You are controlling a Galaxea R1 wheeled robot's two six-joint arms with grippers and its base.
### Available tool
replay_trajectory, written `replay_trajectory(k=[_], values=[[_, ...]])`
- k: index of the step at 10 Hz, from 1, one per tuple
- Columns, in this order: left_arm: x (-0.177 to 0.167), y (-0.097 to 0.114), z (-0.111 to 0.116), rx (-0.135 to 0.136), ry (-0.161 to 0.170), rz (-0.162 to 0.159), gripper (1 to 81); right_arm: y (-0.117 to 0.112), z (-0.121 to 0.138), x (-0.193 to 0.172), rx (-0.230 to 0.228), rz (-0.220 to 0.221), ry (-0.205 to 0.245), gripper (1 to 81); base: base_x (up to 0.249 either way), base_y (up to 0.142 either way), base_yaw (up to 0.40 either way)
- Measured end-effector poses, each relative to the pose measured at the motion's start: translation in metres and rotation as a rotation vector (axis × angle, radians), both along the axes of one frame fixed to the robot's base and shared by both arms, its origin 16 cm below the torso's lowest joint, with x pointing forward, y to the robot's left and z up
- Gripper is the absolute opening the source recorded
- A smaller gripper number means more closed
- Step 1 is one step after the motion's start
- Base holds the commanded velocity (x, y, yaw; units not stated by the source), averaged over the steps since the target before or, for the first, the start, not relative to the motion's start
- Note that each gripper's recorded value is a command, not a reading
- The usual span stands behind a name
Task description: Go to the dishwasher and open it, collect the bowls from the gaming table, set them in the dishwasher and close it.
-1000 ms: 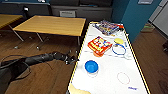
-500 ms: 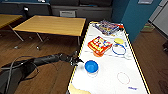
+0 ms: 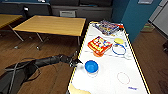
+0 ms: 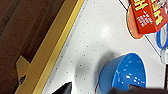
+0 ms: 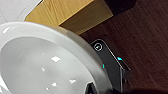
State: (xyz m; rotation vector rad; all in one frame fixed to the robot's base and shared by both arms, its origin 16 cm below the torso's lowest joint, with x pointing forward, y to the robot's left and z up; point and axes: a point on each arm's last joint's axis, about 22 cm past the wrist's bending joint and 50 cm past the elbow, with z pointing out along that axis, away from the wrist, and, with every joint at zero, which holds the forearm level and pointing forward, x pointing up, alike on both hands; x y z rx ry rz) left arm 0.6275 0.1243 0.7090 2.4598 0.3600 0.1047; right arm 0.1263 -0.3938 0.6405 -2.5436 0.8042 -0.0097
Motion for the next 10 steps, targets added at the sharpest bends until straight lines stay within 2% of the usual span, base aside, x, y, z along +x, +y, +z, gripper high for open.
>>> replay_trajectory(k=[3,4,7,10], values=[[-0.006,-0.026,-0.002,-0.014,-0.004,-0.036,81.1,0.001,0.000,0.000,0.001,0.000,0.001,1.0,0.000,0.000,0.000],[-0.012,-0.030,-0.010,-0.012,0.007,-0.041,81.1,0.001,0.000,0.000,0.001,0.000,0.001,1.0,0.000,0.000,0.000],[-0.033,-0.024,-0.036,0.002,0.052,-0.028,81.1,0.001,0.000,0.000,0.003,0.001,0.001,1.0,0.000,0.000,0.000],[-0.033,-0.017,-0.042,0.027,0.065,0.001,81.1,0.011,-0.003,0.000,0.019,0.000,0.000,1.0,0.000,0.000,0.000]])
